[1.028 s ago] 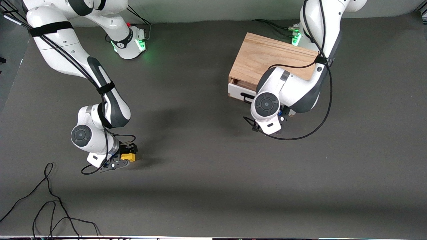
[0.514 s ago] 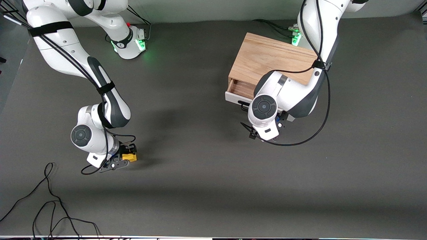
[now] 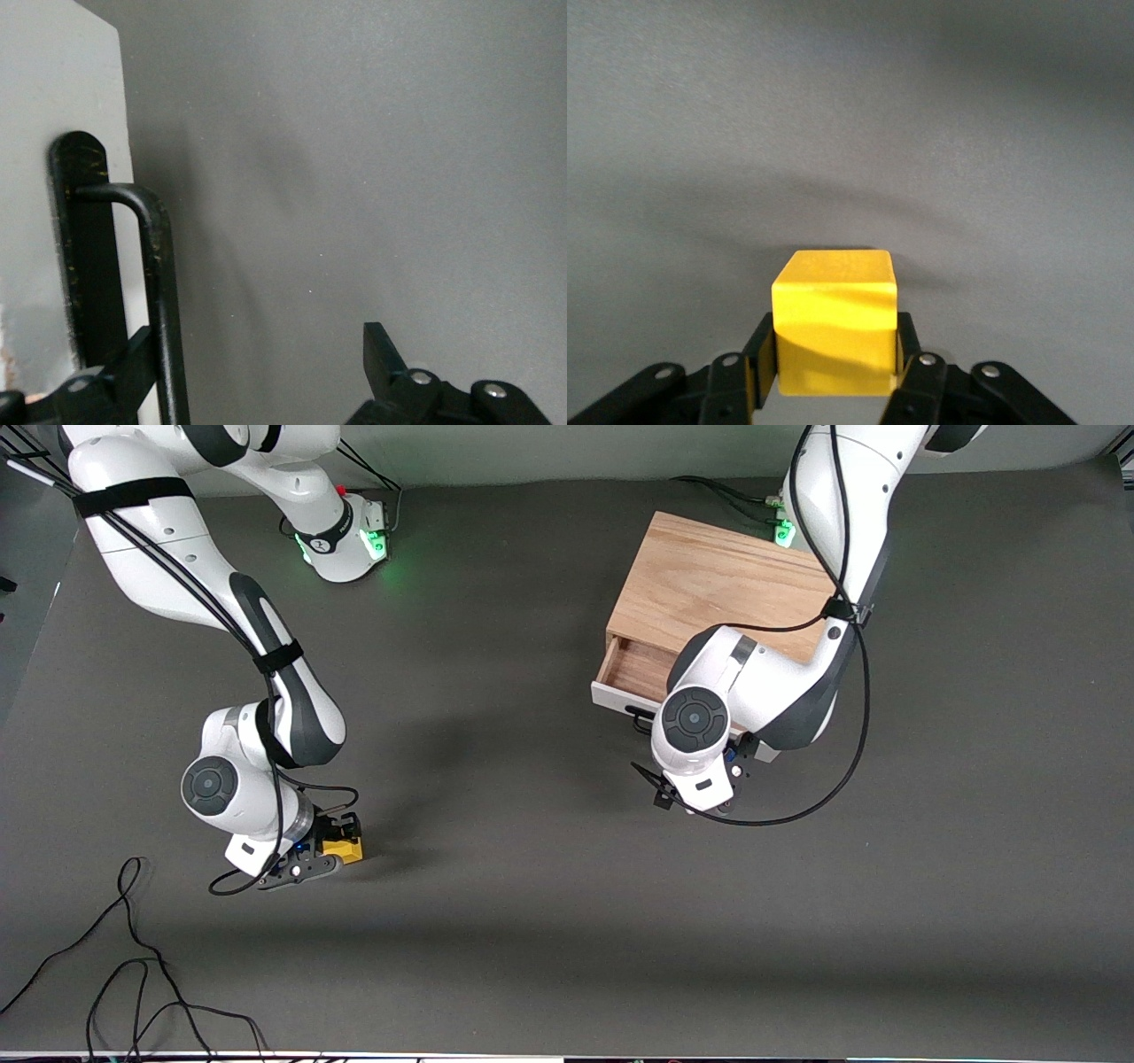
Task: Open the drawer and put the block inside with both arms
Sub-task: 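Pull the drawer open with the left gripper while the right gripper lifts the cube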
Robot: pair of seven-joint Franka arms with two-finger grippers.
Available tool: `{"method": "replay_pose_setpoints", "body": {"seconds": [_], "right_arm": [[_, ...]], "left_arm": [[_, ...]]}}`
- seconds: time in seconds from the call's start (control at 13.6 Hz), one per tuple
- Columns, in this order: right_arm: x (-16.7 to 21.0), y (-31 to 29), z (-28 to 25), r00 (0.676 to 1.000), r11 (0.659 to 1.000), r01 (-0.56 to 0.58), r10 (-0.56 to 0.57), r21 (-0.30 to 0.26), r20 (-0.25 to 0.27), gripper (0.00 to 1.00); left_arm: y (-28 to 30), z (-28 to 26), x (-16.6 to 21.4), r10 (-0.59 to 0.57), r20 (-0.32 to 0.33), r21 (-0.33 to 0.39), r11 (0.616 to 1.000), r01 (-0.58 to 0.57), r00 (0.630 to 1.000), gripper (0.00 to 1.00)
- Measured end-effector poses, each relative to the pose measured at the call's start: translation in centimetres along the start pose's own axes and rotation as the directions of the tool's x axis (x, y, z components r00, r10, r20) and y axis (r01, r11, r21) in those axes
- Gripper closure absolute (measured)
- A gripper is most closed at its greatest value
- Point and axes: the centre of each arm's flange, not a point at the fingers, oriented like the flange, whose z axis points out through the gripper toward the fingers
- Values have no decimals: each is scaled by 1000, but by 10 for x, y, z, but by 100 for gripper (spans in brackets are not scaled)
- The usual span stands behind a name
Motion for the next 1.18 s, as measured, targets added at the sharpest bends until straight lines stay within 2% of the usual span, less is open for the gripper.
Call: {"method": "replay_pose_setpoints", "body": {"seconds": [0.51,0.73,0.95,1.1,1.18], "right_arm": [[19,-1,-80,999,1000,4,-4,-3,40,45],[21,4,-110,998,1000,-6,6,-5,57,45],[25,6,-168,996,999,-35,35,-8,79,45],[26,6,-196,995,998,-59,60,-10,82,45],[28,5,-203,995,998,-69,70,-8,78,45]], "left_arm": [[33,-14,0,2,22,-200,980,3,1000,0],[39,-18,-1,2,25,-223,975,4,1000,0],[47,-43,8,-1,8,-284,959,3,1000,0],[50,-77,34,-12,-11,-303,953,8,1000,0],[47,-100,56,1,-25,-289,957,-8,1000,0]]}}
